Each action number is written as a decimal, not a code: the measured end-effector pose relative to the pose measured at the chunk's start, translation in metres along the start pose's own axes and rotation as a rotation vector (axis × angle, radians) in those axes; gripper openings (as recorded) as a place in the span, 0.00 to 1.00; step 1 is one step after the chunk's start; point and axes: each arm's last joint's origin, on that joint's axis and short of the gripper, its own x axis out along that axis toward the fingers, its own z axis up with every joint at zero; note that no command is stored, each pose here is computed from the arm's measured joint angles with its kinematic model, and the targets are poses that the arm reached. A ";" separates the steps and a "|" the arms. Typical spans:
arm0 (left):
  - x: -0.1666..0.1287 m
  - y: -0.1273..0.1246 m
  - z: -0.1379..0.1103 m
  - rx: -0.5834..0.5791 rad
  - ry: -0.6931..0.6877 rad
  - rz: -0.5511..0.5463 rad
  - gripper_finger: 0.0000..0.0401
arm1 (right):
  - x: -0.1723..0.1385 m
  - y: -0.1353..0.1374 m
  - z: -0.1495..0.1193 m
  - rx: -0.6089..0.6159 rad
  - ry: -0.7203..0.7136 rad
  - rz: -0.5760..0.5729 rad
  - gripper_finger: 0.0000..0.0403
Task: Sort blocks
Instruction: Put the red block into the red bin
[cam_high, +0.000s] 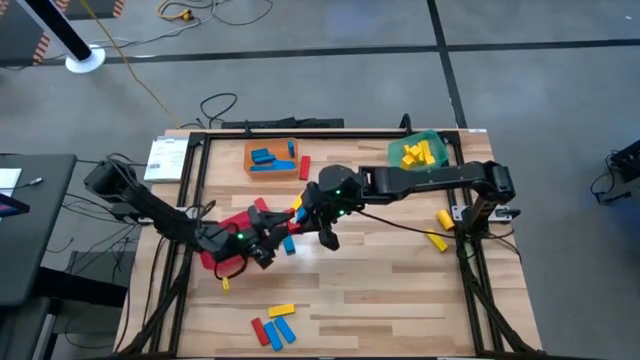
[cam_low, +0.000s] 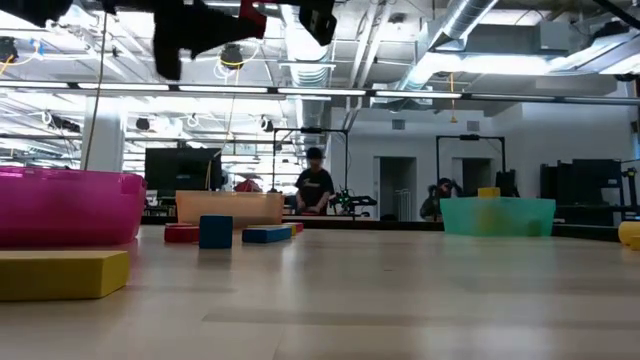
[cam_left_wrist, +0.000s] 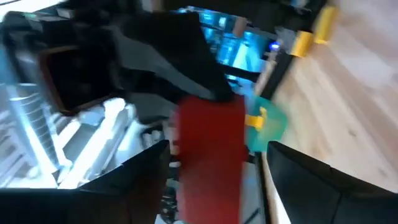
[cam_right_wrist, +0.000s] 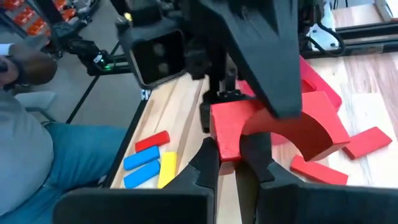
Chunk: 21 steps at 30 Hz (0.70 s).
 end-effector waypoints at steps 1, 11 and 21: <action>0.001 0.001 0.001 -0.005 0.000 0.021 0.67 | 0.000 0.000 0.000 0.001 0.001 0.000 0.11; 0.009 -0.001 0.003 0.007 0.038 0.015 0.60 | 0.001 0.002 -0.003 0.014 0.030 0.000 0.11; 0.012 -0.006 0.007 0.035 0.077 -0.070 0.35 | 0.001 0.001 -0.007 0.019 0.069 -0.009 0.11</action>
